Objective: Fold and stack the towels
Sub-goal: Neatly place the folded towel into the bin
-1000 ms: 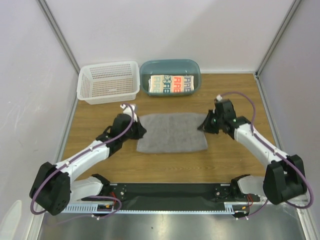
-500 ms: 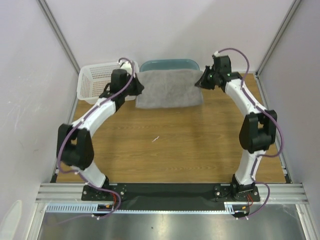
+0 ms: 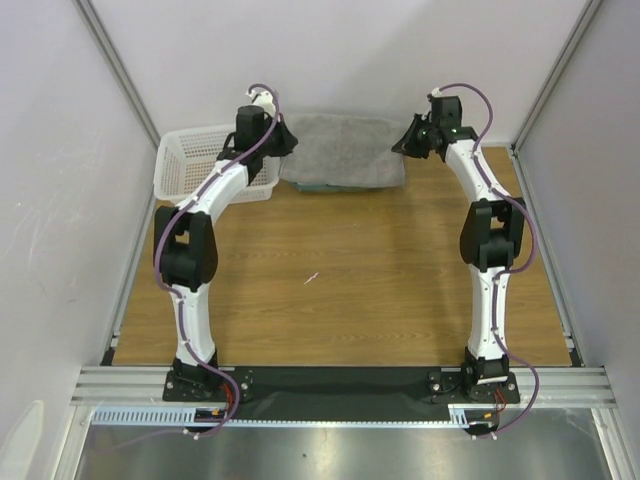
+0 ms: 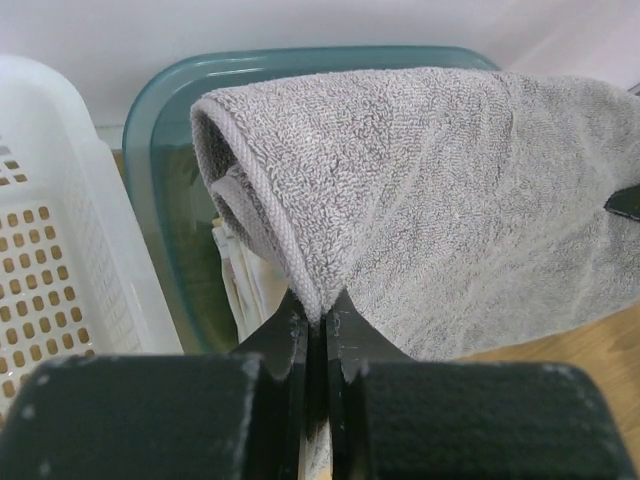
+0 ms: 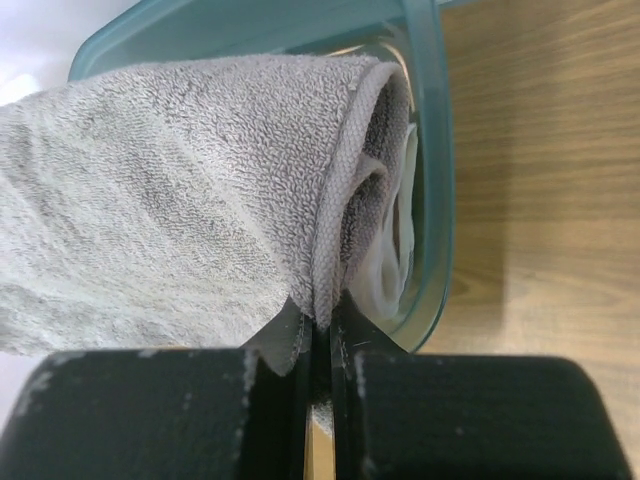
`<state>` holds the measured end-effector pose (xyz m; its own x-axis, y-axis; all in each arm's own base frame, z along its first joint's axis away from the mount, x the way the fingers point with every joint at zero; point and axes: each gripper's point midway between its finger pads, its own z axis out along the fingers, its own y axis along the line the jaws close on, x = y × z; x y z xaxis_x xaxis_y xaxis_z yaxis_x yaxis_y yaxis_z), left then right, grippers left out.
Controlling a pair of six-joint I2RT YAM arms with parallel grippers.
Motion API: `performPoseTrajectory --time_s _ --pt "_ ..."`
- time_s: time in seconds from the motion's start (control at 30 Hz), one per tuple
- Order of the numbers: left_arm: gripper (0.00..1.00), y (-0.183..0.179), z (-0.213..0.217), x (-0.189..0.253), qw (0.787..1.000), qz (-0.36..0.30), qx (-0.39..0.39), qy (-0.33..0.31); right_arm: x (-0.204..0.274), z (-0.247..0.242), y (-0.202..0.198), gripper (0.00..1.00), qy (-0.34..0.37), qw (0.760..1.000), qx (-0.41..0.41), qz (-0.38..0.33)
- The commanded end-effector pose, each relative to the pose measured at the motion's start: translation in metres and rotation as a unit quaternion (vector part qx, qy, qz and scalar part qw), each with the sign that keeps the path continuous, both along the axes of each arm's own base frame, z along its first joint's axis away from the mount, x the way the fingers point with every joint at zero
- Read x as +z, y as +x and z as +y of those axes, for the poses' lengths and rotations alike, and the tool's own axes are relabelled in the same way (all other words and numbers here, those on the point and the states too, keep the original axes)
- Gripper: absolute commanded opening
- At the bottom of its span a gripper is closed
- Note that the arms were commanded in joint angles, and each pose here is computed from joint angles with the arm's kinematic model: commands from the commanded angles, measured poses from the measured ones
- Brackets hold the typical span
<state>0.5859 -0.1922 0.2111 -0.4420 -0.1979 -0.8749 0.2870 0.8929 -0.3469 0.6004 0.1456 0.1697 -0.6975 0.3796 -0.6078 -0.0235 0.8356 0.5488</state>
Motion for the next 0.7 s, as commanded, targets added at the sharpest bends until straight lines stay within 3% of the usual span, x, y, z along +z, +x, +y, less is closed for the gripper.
performPoseTrajectory --time_s 0.0,0.27,0.67 --pt "0.00 0.027 0.020 0.035 0.998 -0.052 0.028 -0.011 0.026 -0.007 0.028 0.00 0.019 0.998 -0.009 -0.057" --pt "0.00 0.037 0.028 -0.007 0.999 -0.016 0.037 -0.018 0.019 0.009 0.052 0.00 0.042 0.995 0.025 -0.091" --pt "0.00 0.054 0.028 -0.053 0.998 0.013 0.052 -0.029 -0.020 -0.006 0.064 0.00 -0.007 0.997 -0.011 -0.074"
